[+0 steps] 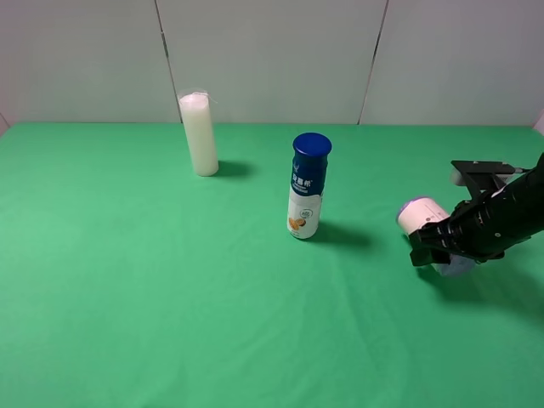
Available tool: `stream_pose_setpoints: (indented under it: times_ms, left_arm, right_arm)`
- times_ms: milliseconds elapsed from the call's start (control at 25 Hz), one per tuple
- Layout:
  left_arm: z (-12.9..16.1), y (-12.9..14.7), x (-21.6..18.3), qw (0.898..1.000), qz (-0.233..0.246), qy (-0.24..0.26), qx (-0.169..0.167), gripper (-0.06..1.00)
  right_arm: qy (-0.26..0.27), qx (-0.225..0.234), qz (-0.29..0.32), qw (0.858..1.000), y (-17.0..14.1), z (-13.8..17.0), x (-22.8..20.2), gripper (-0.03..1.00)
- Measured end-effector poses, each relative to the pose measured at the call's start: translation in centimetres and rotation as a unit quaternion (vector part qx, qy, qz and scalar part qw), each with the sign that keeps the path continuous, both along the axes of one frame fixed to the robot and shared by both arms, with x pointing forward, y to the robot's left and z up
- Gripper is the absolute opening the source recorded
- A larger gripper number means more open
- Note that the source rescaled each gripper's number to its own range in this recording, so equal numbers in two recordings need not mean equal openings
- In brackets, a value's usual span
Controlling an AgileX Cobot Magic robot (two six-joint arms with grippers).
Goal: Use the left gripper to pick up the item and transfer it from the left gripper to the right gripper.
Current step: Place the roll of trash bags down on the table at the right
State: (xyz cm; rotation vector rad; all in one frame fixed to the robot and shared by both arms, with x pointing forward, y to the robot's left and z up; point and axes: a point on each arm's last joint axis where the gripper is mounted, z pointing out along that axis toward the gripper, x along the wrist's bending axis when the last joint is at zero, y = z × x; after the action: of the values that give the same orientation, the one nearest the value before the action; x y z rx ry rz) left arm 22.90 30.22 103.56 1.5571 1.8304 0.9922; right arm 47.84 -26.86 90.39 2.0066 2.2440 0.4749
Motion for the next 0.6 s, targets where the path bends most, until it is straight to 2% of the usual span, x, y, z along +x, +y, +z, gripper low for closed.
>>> stream_pose_setpoints:
  times_ms: [480, 520, 560, 600]
  left_arm:
    - [0.01, 0.00, 0.01, 1.000, 0.000, 0.000, 0.000, 0.94]
    - [0.01, 0.00, 0.01, 1.000, 0.000, 0.000, 0.000, 0.94]
    - [0.01, 0.00, 0.01, 1.000, 0.000, 0.000, 0.000, 0.94]
    - [0.01, 0.00, 0.01, 1.000, 0.000, 0.000, 0.000, 0.94]
  right_arm:
    - [0.009, -0.005, 0.006, 1.000, -0.04, -0.45, -0.02, 0.00]
    - [0.009, -0.005, 0.006, 1.000, -0.04, -0.45, -0.02, 0.02]
    - [0.009, -0.005, 0.006, 1.000, -0.04, -0.45, -0.02, 0.24]
    - [0.009, -0.005, 0.005, 1.000, -0.04, -0.45, 0.00, 0.55]
